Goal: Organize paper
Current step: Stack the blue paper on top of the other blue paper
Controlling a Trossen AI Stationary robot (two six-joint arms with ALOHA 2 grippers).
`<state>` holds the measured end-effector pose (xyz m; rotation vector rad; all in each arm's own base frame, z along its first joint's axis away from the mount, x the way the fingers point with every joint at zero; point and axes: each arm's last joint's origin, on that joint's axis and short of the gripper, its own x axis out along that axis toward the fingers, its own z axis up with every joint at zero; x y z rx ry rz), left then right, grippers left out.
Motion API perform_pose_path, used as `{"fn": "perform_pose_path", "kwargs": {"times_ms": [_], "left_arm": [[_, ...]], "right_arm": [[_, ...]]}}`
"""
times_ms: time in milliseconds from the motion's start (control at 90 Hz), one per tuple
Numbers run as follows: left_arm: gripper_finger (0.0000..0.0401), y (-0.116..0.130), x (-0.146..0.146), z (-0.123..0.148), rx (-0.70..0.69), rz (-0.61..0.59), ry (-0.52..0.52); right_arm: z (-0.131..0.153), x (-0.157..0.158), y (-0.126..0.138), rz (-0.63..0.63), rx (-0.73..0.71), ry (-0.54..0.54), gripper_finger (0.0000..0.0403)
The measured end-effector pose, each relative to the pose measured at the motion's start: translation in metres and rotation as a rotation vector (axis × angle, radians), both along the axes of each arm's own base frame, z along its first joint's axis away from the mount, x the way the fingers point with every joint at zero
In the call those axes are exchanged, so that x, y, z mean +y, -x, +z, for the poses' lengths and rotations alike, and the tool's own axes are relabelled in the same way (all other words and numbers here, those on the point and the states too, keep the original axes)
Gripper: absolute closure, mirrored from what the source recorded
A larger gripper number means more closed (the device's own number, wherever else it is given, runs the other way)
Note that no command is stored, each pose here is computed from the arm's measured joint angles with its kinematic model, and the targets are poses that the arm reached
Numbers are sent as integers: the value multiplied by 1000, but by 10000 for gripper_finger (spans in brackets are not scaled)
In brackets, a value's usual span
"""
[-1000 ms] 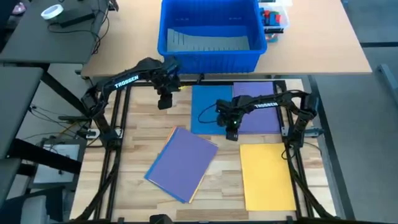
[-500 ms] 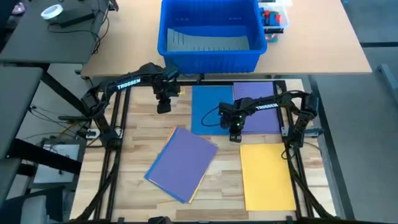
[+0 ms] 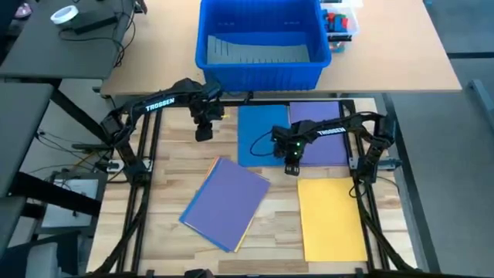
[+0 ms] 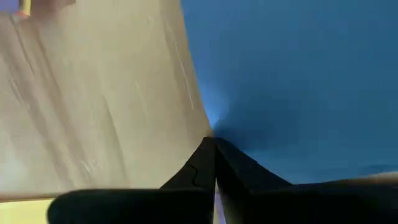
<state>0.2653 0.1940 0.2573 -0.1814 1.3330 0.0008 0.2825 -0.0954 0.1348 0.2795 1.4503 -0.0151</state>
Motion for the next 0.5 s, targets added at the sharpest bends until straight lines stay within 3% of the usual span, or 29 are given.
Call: {"fn": "perform_pose_path", "kwargs": {"times_ms": [500], "left_arm": [[401,0,0,0,-3,1,-3]], "right_arm": [[24,-7,-14,-28,-6,18,403]]}}
